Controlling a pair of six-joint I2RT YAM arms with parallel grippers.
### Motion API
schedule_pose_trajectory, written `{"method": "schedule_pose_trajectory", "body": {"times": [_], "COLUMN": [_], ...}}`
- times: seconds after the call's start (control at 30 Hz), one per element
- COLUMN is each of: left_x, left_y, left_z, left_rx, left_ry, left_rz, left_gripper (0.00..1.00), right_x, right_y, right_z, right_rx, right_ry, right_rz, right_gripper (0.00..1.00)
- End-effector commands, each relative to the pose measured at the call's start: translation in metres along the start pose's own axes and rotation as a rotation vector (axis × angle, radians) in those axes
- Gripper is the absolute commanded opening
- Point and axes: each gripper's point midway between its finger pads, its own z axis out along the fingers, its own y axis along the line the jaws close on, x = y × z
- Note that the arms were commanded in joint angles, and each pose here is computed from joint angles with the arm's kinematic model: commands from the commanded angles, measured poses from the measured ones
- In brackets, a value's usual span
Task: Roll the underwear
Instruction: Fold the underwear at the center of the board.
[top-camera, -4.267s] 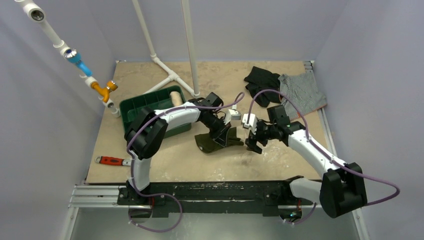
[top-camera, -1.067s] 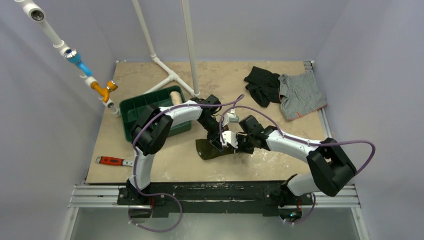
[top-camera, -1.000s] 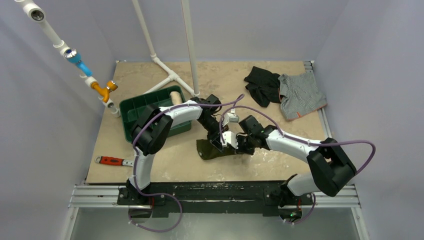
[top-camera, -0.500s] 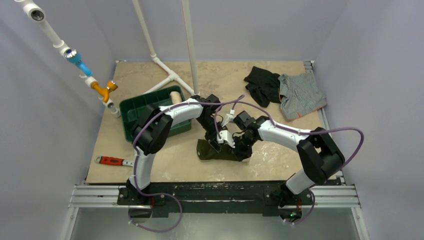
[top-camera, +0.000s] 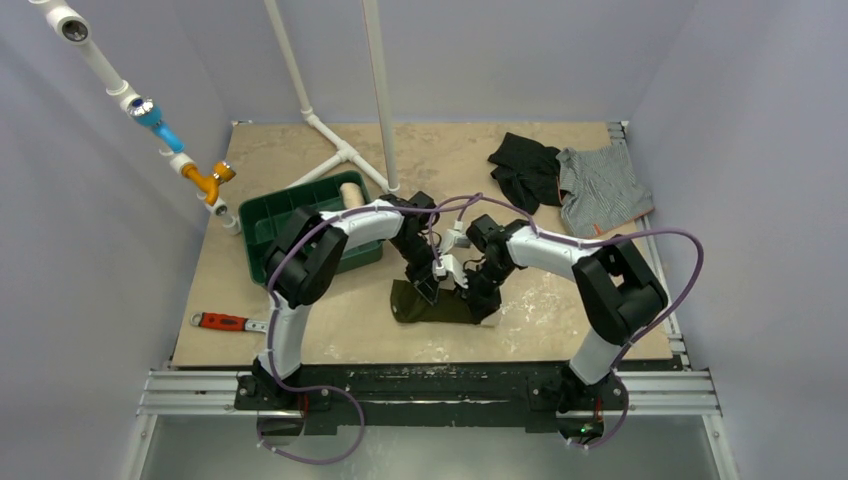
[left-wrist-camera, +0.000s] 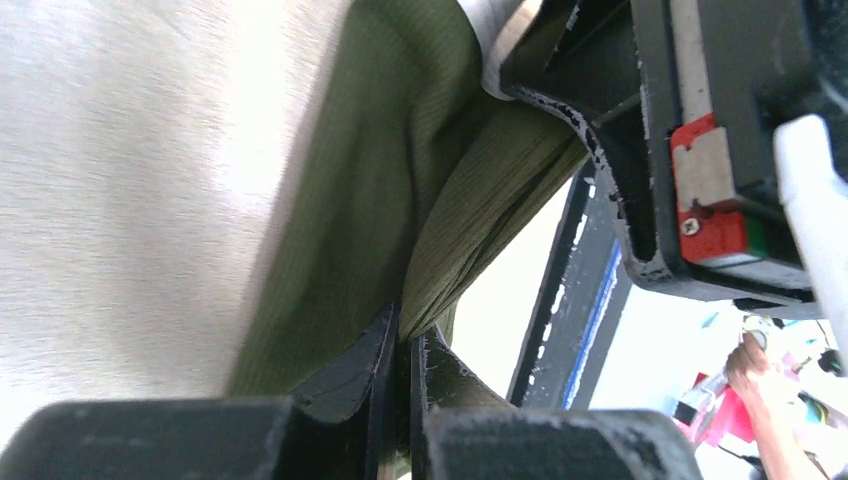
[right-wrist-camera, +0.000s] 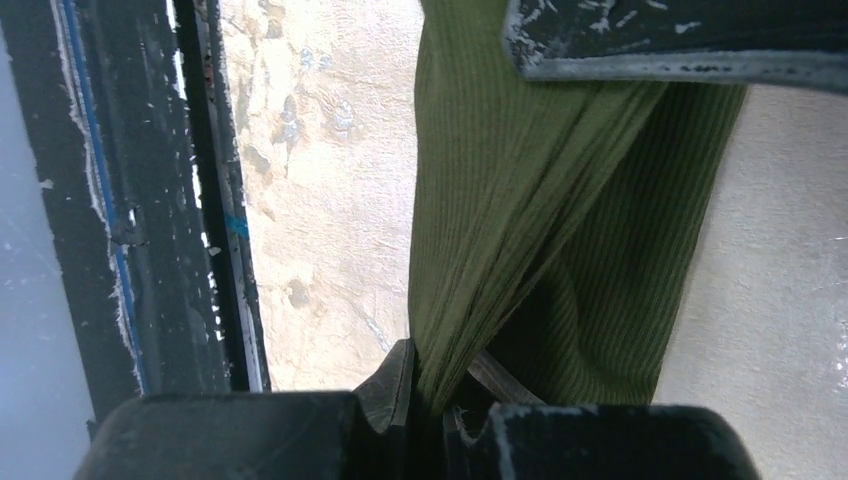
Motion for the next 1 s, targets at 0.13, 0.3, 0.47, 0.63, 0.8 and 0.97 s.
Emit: {"method": "schedule_pose_trajectory", "body": {"times": [0.13,0.3,0.47,0.63,0.8,0.97], "left_x": [-0.001,0.000,0.003,0.005,0.006,0.006], "left_y": [0.006,0.012,0.011,0.007,0.003,0.005], "left_z": [-0.011,-0.011,-0.012,-0.011,-0.013,-0.015], "left_rx": [-0.082,-0.097,-0.093,-0.072,-0.064,-0.081], "left_ry": [-0.012,-0.024,-0.035,-0.040,-0.044,-0.044], "left_rz": [-0.006,-0.032,-0.023,-0.008,0.002,-0.003], "left_gripper": [0.00,0.00,0.00,0.00,0.00,0.03], "right_x": [0.017,0.018,0.021,0.022,0.022,0.022], "right_y": [-0.018,-0.025,-0.028,-0.032,-0.039,-0.046], "right_z": [-0.016,-0.016,-0.014,-0.012,-0.011,-0.013], "right_rx": [-0.068,-0.083,-0.100,-0.122,-0.147,-0.166], "right_ry": [-0.007,-0.015,-0.012,-0.007,-0.001,0.004], "right_rz": [0.171,0.180,0.189,0.202,0.219,0.226], "right_gripper": [0.00,0.00,0.00,0.00,0.00,0.00]}}
